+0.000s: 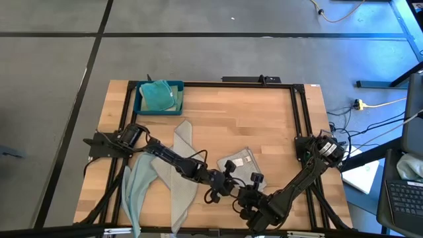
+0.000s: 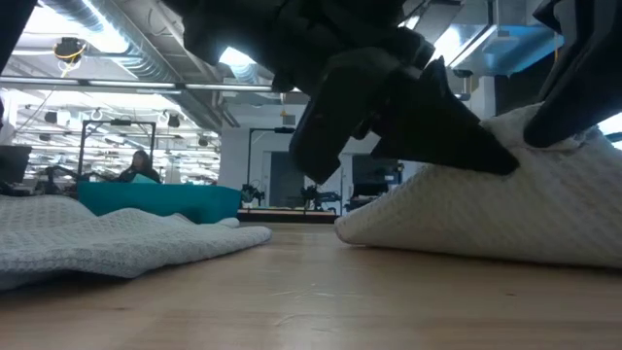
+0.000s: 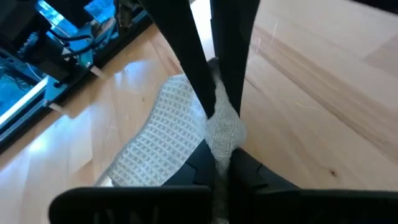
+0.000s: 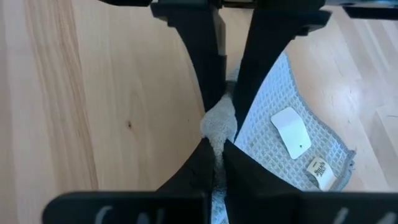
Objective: Fold microfiber towels
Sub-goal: Fold the right gray towel
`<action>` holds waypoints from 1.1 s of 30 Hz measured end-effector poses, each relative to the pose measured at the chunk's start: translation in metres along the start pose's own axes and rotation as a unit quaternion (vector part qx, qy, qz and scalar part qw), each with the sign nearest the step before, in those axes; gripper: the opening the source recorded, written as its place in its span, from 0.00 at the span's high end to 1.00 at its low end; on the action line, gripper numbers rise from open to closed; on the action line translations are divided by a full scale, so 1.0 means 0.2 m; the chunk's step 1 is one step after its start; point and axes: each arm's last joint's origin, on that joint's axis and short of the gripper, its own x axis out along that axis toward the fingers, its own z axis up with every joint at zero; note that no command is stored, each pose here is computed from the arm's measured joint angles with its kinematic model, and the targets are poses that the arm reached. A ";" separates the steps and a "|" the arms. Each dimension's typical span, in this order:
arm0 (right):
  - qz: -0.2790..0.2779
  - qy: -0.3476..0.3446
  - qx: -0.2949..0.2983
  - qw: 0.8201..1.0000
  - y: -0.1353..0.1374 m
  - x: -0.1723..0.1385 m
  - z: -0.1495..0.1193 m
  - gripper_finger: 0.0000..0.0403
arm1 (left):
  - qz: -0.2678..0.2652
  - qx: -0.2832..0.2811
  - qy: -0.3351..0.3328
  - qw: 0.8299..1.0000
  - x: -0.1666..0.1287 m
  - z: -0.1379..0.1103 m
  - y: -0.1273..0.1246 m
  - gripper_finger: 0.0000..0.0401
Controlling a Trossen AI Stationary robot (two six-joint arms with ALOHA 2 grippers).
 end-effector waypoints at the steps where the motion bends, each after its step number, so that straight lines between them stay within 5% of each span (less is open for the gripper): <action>1: -0.002 -0.001 -0.001 1.000 0.00 0.00 0.00 0.94 | 0.006 0.000 0.001 1.000 0.00 0.00 0.00 0.99; 9: -0.018 -0.002 -0.012 1.000 -0.01 -0.01 -0.01 0.74 | 0.067 0.050 0.040 0.996 -0.06 0.04 0.04 1.00; 17: -0.048 -0.046 -0.027 0.997 -0.02 -0.23 0.07 0.57 | 0.140 0.110 0.140 0.974 -0.25 0.10 0.18 1.00; 25: -0.072 -0.109 -0.029 0.991 -0.02 -0.33 0.06 0.58 | 0.211 0.063 0.193 0.956 -0.64 0.18 0.45 1.00; 33: -0.098 -0.114 -0.051 0.987 -0.02 -0.24 -0.01 0.61 | 0.230 0.021 0.282 0.931 -0.98 0.11 0.62 1.00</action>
